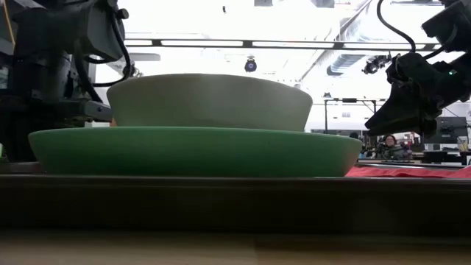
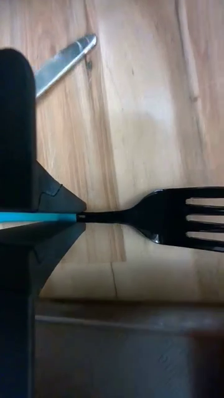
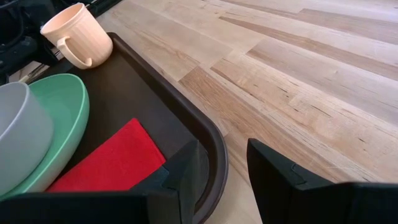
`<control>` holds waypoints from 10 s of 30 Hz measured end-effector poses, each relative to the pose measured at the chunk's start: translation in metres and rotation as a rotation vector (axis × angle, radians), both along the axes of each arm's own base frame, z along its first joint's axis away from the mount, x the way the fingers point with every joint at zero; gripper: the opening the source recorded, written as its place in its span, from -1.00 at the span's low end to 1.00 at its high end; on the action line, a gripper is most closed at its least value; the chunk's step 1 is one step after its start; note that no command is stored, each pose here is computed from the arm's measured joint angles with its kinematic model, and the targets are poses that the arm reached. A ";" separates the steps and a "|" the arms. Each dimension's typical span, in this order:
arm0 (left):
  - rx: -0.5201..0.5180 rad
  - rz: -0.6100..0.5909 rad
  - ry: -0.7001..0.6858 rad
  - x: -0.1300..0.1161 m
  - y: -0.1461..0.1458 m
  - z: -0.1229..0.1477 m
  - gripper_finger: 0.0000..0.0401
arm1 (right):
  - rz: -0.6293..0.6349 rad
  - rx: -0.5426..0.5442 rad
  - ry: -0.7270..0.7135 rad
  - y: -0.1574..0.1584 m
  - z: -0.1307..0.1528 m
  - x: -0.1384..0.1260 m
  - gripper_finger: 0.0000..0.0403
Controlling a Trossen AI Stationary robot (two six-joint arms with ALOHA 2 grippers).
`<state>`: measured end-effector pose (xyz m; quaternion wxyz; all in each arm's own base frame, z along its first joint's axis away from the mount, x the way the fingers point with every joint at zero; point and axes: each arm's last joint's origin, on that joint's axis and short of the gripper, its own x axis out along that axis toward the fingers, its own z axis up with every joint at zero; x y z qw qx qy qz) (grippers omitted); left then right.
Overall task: Set up tray
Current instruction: Put the blue fork on the red table napkin
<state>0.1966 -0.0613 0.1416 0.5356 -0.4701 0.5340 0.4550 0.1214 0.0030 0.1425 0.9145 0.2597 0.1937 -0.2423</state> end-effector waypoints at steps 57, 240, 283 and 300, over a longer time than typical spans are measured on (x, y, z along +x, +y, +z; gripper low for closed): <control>0.064 0.059 -0.157 -0.036 0.014 0.052 -0.75 | -0.002 -0.002 0.006 0.000 0.000 0.000 -0.43; 0.321 -0.181 -0.791 0.212 0.024 0.186 -0.75 | 0.358 -0.115 -0.182 -0.043 0.020 0.012 -0.43; 0.317 -0.184 -0.807 0.229 0.022 0.168 -0.75 | 0.470 0.114 -0.549 -0.039 0.060 0.019 -0.17; 0.312 -0.187 -0.802 0.234 0.021 0.159 -0.75 | 0.553 0.052 -0.431 -0.042 0.079 0.060 0.06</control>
